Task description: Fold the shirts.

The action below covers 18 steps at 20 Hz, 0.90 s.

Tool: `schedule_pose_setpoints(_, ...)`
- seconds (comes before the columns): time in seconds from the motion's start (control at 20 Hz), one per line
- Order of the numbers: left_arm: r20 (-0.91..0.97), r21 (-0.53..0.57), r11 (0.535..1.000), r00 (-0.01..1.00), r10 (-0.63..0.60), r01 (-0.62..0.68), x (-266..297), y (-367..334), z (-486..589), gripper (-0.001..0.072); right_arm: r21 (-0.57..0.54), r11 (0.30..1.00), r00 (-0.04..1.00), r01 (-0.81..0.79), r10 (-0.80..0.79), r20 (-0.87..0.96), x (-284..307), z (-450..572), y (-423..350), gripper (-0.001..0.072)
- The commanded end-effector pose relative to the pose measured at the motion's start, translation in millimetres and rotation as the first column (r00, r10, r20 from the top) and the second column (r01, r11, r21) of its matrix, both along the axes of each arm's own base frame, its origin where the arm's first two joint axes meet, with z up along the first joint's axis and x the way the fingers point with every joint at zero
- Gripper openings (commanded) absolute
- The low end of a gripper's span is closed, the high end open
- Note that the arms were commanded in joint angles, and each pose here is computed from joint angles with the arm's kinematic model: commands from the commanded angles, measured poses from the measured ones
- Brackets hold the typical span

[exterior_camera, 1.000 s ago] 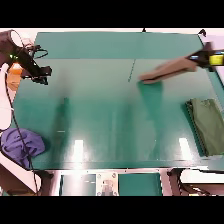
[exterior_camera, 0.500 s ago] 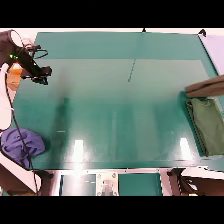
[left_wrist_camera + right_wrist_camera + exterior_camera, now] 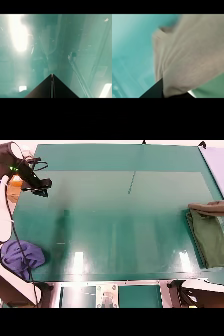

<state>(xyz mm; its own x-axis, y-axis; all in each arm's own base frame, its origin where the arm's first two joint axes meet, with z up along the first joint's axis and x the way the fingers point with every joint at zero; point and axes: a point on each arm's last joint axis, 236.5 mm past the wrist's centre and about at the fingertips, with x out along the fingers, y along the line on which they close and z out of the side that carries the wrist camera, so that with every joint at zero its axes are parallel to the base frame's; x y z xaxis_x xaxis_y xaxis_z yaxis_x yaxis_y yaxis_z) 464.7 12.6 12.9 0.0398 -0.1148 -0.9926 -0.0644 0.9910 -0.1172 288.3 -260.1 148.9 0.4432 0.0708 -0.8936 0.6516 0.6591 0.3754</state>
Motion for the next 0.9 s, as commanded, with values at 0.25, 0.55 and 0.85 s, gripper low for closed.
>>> schedule_pose_setpoints(0.25,-0.004,-0.036,0.999,1.0,-0.006,0.006,-1.2,-8.1,1.3,0.0024,0.06,0.98,0.82,0.19,-0.125,-0.559,-131.1,-116.3,20.6,0.0022)
schedule_pose_setpoints(0.55,0.001,-0.037,0.999,1.0,-0.006,0.006,-0.2,-8.3,1.3,0.0024,0.056,0.979,0.762,0.195,-0.115,-0.637,-155.3,-173.6,27.4,0.0579)
schedule_pose_setpoints(0.85,0.01,-0.091,0.995,0.999,-0.033,0.034,-0.4,-21.6,5.8,0.0023,0.095,0.981,0.864,0.17,-0.102,-0.493,-89.5,-135.6,41.1,0.0128)
